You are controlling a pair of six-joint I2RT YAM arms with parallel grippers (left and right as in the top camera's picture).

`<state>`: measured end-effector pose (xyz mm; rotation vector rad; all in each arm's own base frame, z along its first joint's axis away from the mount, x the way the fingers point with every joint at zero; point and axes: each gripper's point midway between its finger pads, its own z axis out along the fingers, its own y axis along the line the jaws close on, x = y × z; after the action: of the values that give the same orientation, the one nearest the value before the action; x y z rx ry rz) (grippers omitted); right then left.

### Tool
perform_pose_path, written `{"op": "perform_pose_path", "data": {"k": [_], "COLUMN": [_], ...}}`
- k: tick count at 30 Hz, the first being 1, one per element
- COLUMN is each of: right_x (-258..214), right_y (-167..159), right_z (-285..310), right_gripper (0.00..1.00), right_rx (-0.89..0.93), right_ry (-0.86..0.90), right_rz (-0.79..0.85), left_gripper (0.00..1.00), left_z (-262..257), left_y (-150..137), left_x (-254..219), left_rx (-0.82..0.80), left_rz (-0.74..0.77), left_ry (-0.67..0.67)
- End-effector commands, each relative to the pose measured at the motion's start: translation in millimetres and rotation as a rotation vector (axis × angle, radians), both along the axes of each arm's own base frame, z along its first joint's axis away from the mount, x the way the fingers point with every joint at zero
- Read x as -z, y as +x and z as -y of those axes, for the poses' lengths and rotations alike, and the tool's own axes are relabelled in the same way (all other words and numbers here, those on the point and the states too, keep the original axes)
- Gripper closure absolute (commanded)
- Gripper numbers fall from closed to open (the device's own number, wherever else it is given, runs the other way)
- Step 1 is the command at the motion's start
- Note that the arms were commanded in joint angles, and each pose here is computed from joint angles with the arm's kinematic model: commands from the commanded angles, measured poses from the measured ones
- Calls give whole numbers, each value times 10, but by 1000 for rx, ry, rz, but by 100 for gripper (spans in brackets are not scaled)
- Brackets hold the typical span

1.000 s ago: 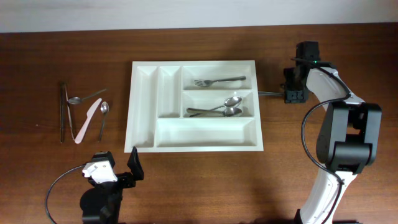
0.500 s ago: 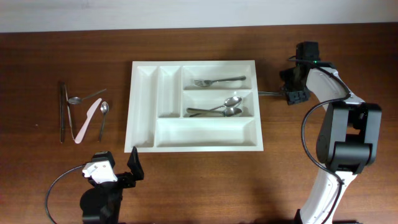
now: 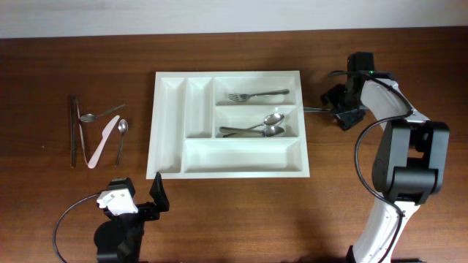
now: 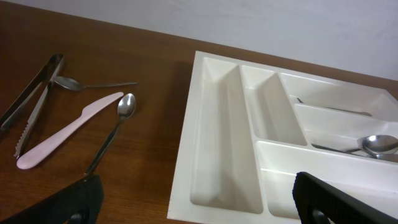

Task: Pack container
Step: 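Lower the right gripper onto the second fork and close on it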

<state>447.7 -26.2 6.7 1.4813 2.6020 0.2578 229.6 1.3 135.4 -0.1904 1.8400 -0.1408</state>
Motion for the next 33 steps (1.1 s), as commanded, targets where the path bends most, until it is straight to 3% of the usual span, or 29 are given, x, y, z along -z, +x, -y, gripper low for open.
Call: {"op": "perform_pose_path", "data": {"k": [1, 7, 14, 18, 33], "right_x": [106, 117, 59, 58, 415], "right_y": [-152, -256, 122, 126, -396], "right_z": [-127, -133, -81, -77, -96], "right_gripper": [23, 15, 11, 10, 9], "right_rx": [165, 405, 443, 495, 538], "right_ry": [86, 119, 138, 148, 95], "right_rz": [-89, -157, -2, -6, -253], "left_gripper": [1, 1, 1, 1, 1], "left_z": [-7, -7, -7, -7, -7], "left_y": [-1, -1, -1, -1, -1], "left_x": [7, 7, 7, 7, 7], "left_rx": [1, 1, 1, 1, 2], "left_rz": [1, 1, 1, 1, 1], "left_ry": [16, 15, 16, 16, 15]}}
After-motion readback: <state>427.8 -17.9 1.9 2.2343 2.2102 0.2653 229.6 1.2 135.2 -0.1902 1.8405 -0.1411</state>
